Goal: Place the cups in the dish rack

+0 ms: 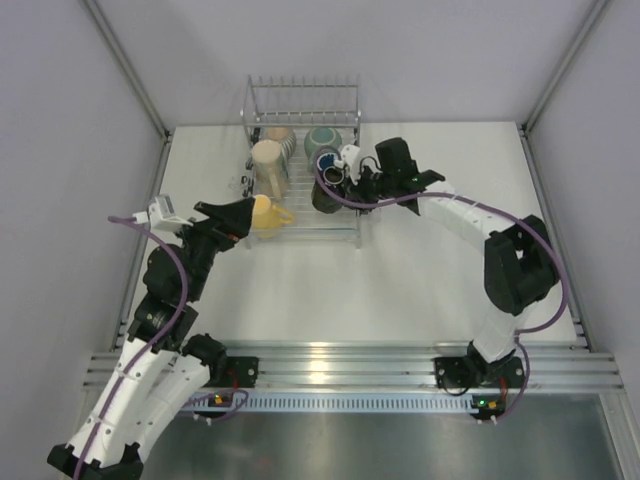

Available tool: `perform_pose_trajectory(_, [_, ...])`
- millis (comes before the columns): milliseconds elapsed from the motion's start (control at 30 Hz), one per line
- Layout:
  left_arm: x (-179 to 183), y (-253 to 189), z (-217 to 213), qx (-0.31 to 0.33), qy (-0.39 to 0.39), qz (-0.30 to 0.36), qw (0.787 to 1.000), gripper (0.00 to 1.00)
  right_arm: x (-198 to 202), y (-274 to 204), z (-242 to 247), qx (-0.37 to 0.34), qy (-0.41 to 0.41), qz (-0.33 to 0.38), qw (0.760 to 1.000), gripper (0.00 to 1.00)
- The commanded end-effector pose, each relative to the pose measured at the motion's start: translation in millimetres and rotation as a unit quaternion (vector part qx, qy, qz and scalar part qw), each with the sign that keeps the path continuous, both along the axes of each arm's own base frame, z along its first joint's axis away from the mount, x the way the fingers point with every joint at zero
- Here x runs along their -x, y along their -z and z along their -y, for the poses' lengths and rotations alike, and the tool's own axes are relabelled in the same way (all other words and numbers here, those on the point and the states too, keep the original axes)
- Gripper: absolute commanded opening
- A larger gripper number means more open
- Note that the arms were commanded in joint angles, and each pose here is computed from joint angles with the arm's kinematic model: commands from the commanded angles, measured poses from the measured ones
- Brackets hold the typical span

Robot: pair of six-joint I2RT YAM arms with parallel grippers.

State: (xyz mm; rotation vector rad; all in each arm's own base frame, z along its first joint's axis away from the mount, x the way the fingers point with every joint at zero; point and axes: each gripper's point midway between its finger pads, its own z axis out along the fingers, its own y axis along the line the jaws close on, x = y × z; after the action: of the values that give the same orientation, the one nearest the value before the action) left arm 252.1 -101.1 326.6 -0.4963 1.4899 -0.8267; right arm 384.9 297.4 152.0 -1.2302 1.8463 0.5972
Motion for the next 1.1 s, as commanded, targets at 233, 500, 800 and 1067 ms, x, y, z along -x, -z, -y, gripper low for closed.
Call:
perform_pose_trajectory(233, [-1.4, -5.7, -5.3, -0.011, -0.013, 0.007, 1.0, 0.98, -14.5, -17.8, -46.5, 0.021, -0.058, 0.099, 0.993, 0.0])
perform_pose_trajectory(500, [-0.5, -6.5, -8.2, -0.009, -0.019, 0.008, 1.0, 0.98, -13.8, 6.4, -35.3, 0.058, -0.053, 0.09, 0.993, 0.0])
perform_pose_trajectory(800, [-4.9, -3.0, -2.7, -0.004, -0.01, 0.002, 1.0, 0.98, -4.6, 28.3, -35.0, 0.073, -0.069, 0.067, 0.993, 0.16])
perform_pose_trajectory(1067, [-5.2, -5.4, -2.7, 0.001, -0.011, 0.005, 1.0, 0.98, -1.6, 23.1, -42.3, 0.064, -0.068, 0.058, 0.994, 0.32])
